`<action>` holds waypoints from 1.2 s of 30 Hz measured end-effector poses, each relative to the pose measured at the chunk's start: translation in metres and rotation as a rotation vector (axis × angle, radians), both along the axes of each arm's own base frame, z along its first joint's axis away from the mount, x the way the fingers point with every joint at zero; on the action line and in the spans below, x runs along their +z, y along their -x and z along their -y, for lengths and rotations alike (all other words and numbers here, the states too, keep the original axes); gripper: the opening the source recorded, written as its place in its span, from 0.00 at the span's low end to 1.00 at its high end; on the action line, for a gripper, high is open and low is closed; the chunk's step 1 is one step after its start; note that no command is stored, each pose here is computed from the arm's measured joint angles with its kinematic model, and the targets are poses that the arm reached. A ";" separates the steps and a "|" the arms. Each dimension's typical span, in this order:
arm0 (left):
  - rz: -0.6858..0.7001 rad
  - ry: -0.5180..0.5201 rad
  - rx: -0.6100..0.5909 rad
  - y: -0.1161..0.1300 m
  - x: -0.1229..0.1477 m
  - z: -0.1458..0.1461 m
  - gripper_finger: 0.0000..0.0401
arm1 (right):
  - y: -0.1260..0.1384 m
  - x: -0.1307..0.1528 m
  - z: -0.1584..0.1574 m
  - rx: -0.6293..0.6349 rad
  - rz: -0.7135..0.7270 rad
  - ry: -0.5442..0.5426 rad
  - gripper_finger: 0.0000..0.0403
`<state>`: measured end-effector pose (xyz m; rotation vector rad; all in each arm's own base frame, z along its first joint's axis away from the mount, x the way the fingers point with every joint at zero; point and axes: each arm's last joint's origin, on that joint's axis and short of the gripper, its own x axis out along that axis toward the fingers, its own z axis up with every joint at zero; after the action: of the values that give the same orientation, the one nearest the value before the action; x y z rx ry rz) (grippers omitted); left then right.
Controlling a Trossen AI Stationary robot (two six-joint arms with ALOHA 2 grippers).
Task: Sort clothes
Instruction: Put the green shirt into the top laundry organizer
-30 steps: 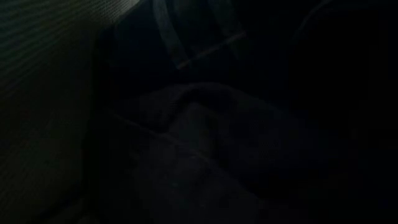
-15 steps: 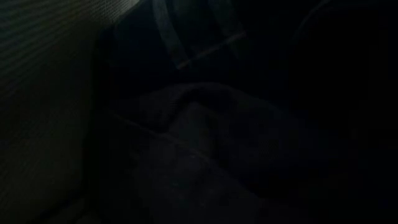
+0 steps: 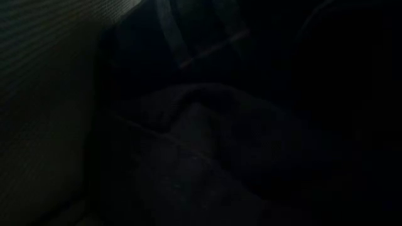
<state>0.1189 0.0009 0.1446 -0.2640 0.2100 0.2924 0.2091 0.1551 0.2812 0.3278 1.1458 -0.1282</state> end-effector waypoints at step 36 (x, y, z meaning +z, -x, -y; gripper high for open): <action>0.121 -0.119 -0.021 -0.005 0.064 0.000 0.53 | -0.011 0.129 0.018 0.229 0.324 0.469 0.03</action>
<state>0.1238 0.0007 0.2087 -0.1611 0.0756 0.2657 0.2204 0.1375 0.4104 -0.1949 0.7939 -0.1321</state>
